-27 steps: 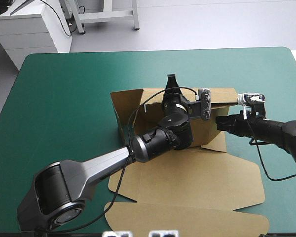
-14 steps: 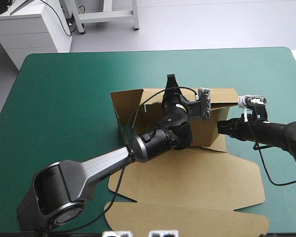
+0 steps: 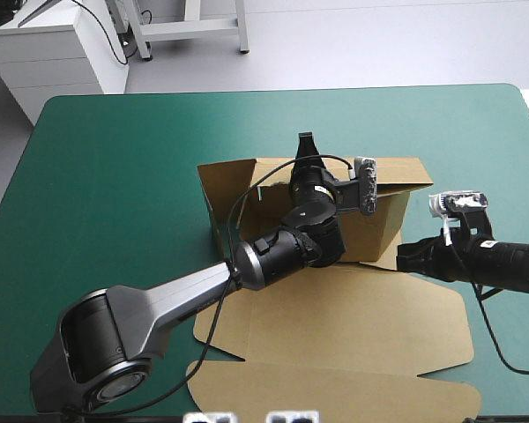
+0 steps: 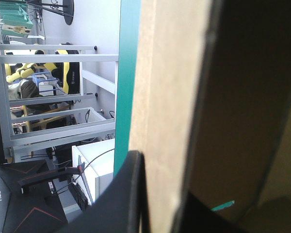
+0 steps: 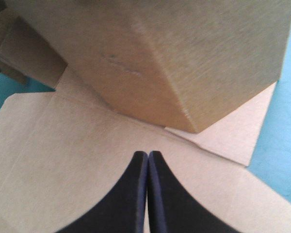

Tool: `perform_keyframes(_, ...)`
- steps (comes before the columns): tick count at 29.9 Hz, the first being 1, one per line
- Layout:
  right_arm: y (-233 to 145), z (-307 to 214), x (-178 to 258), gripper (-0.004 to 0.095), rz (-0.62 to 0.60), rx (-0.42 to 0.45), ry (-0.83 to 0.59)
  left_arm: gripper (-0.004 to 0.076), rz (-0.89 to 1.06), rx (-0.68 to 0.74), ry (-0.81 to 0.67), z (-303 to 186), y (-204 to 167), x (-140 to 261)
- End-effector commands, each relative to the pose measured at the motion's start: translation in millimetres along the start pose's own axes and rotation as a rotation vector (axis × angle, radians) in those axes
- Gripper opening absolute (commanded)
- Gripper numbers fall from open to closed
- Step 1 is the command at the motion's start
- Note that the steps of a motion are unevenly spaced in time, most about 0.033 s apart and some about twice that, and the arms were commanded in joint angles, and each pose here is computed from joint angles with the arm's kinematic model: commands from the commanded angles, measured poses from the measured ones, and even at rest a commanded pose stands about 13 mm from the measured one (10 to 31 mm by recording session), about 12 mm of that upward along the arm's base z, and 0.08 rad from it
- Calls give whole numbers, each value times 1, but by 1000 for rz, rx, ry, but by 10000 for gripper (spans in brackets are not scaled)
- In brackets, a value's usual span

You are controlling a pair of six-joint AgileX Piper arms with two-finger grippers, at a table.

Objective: Fold the box

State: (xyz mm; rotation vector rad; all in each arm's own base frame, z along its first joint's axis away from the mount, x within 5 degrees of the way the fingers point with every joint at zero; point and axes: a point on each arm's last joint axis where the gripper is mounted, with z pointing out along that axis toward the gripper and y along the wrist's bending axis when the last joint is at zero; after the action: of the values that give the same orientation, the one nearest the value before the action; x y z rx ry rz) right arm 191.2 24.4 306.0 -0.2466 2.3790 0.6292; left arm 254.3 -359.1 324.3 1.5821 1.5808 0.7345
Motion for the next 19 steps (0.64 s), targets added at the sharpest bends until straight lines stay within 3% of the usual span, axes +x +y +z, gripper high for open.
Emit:
perform_keyframes(1,16,-11,-6,-18,-10,-97,-38,-8,-82,14,-85,-21,12,-3)
perform_keyframes(10,10,4,-16,-18,-65,-167,-83,-8,-82,12,-96,-21,12,-4)
perform_keyframes(19,2,24,-28,-18,-224,-250,-159,-8,-82,11,-103,-21,12,-5)
